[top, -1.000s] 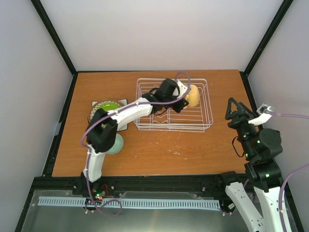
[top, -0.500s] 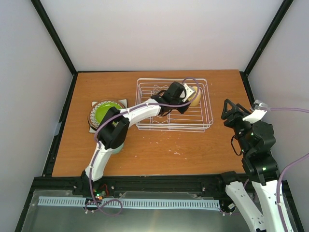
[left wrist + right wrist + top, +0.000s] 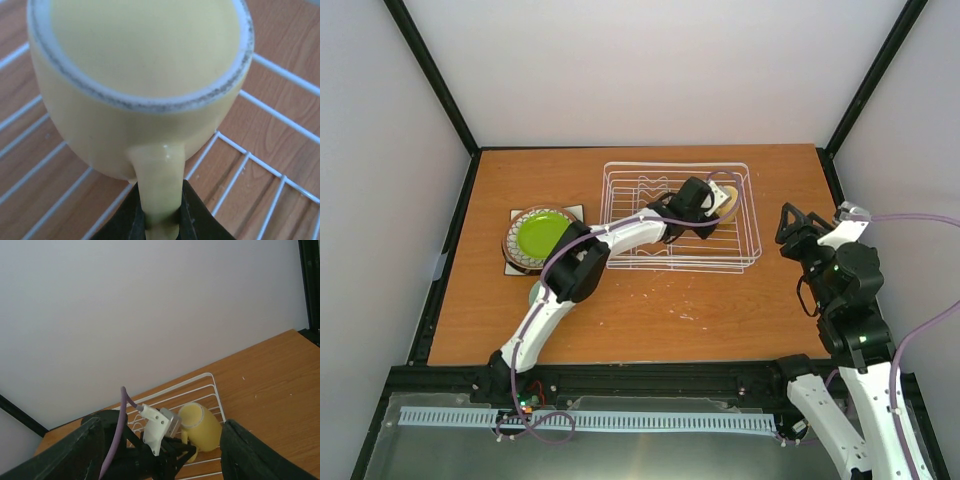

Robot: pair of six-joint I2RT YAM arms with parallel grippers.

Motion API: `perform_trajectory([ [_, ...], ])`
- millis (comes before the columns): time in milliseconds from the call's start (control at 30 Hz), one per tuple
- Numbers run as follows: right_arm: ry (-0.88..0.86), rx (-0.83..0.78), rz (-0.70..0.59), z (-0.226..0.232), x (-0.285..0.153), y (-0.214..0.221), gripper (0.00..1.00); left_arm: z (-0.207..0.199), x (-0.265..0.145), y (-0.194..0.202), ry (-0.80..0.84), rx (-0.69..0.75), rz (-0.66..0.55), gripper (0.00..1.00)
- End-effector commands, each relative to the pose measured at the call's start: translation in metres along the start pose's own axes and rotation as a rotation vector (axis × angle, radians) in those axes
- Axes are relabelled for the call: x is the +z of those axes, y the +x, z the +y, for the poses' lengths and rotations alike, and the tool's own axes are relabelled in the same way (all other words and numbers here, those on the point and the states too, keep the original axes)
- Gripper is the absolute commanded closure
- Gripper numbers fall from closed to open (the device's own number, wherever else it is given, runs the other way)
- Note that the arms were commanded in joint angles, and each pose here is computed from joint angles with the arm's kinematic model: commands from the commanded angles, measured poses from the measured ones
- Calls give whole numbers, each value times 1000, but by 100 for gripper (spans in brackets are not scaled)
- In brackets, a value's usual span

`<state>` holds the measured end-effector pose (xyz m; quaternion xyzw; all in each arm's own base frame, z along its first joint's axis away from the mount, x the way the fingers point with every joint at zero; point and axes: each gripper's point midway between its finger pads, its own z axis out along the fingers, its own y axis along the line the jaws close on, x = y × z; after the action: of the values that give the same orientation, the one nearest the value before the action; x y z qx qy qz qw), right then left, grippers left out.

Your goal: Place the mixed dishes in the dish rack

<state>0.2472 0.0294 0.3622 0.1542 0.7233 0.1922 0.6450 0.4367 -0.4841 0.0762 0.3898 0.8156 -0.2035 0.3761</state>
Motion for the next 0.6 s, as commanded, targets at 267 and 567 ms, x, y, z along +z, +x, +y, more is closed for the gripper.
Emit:
perform_trajectory([
  [267,12,-46,11,0,13,1,36,16,-2,-59,-102,74,-167,99],
  [567,11,-53,20,1,16,2,35,30,-1,-55,-156,44,-157,66],
])
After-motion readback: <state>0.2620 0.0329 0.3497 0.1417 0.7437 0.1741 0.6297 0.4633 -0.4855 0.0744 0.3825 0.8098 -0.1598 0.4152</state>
